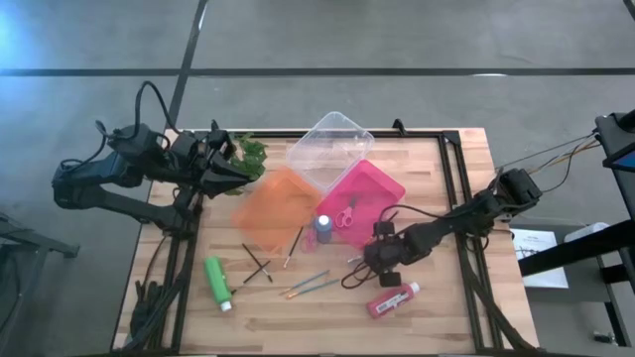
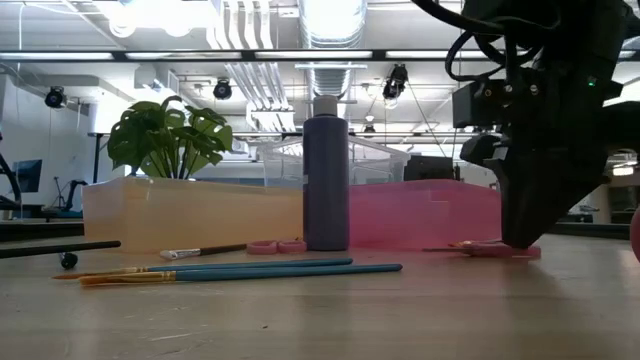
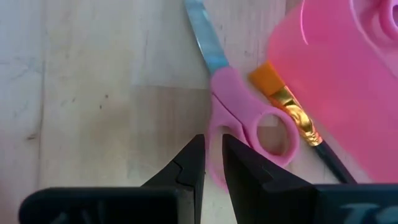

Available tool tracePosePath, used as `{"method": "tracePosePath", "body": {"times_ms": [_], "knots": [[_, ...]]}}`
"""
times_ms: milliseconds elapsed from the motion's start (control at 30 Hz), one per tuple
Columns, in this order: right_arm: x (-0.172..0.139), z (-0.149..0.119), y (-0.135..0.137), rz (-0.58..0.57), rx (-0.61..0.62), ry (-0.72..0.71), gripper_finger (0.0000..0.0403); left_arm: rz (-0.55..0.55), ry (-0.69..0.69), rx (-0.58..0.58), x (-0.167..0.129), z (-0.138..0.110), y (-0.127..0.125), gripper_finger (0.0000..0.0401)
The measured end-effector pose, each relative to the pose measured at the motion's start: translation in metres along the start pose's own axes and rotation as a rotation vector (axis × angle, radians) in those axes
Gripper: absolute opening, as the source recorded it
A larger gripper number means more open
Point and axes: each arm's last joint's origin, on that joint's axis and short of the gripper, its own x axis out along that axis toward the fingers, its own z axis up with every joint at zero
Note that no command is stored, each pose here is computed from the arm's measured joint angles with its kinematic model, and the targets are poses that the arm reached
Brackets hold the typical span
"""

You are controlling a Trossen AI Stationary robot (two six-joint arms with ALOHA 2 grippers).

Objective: Pick & Place Paint Supplies
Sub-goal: Put the right pink scissors into the pink bin

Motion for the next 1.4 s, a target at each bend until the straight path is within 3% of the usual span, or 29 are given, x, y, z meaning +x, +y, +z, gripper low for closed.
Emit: {"method": "tracePosePath", "body": {"times_ms": [467, 667, 867, 1100, 1300, 1400], "knots": [[0.012, 0.0, 0.001, 0.058, 0.007, 0.025, 0.0049, 0.0, 0.0, -0.003, 0.0, 0.0, 0.0, 0.0058], [0.012, -0.001, 0.002, 0.1, 0.03, 0.041, 0.0015, 0.0, 0.0, -0.002, 0.0, 0.0, 0.0, 0.0058], [0.01, -0.001, 0.003, 0.111, 0.056, 0.049, 0.001, 0.0, 0.0, -0.002, 0.0, 0.0, 0.0, 0.0058], [-0.006, 0.006, 0.015, 0.193, -0.001, 0.051, 0.0009, 0.0, 0.0, 0.0, 0.0, 0.0, 0.0, 0.0058], [-0.029, 0.014, 0.043, 0.249, -0.077, 0.002, 0.0008, 0.0, 0.0, 0.0, 0.0, 0.0, 0.0, 0.0058], [-0.046, 0.017, 0.053, 0.208, -0.094, -0.034, 0.0008, 0.0, 0.0, 0.0, 0.0, 0.0, 0.0, 0.0058]]}}
